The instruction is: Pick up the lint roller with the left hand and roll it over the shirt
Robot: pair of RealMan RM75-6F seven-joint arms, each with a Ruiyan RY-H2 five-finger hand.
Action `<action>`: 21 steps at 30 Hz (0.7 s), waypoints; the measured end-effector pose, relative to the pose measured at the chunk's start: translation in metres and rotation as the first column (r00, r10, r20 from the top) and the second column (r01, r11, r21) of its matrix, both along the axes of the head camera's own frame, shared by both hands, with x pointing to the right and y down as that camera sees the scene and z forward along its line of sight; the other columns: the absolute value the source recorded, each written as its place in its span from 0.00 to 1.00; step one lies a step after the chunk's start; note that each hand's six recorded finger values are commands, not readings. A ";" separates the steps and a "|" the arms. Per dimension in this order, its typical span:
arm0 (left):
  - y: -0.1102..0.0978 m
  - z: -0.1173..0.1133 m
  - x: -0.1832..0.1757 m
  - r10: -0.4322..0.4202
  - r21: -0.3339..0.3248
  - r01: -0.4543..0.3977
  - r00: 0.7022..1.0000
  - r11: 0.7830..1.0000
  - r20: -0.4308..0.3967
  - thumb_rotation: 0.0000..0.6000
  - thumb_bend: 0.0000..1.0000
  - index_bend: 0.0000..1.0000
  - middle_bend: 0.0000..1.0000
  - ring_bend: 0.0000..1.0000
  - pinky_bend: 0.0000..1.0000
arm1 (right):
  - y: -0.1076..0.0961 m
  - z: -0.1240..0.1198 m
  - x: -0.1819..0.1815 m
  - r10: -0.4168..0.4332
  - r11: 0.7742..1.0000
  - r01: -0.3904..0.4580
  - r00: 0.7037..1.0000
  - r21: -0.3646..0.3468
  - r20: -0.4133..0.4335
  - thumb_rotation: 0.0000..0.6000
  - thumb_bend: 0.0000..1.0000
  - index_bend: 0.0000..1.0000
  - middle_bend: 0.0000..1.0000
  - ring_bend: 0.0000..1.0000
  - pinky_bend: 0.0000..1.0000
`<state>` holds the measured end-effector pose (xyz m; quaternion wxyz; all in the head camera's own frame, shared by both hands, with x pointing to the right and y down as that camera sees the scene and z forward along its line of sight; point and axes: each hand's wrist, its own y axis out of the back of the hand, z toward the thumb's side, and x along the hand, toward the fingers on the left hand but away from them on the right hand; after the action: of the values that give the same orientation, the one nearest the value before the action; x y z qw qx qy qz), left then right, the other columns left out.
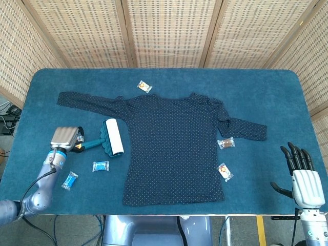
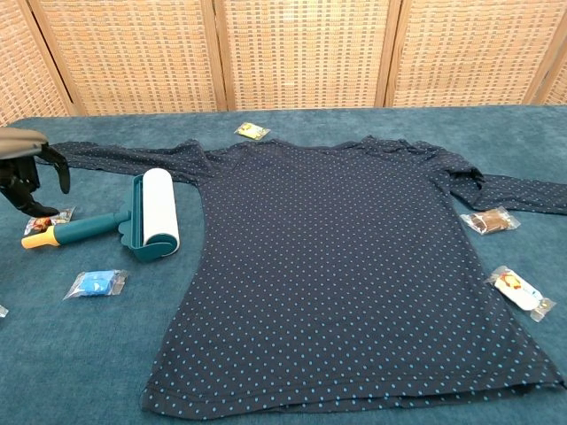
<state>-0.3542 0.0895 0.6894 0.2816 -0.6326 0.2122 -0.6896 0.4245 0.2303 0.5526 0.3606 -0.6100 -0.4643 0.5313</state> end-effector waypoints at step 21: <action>0.004 0.029 0.018 0.027 -0.011 -0.026 0.997 1.000 0.071 1.00 0.30 0.41 0.89 0.82 0.73 | -0.001 -0.008 0.004 0.014 1.000 -0.015 1.000 0.027 0.026 1.00 0.13 0.00 0.00 0.00 0.00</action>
<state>-0.3361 0.0932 0.7181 0.2950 -0.6116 0.1902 -0.7090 0.4285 0.2291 0.5449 0.3591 -0.6085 -0.4804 0.5196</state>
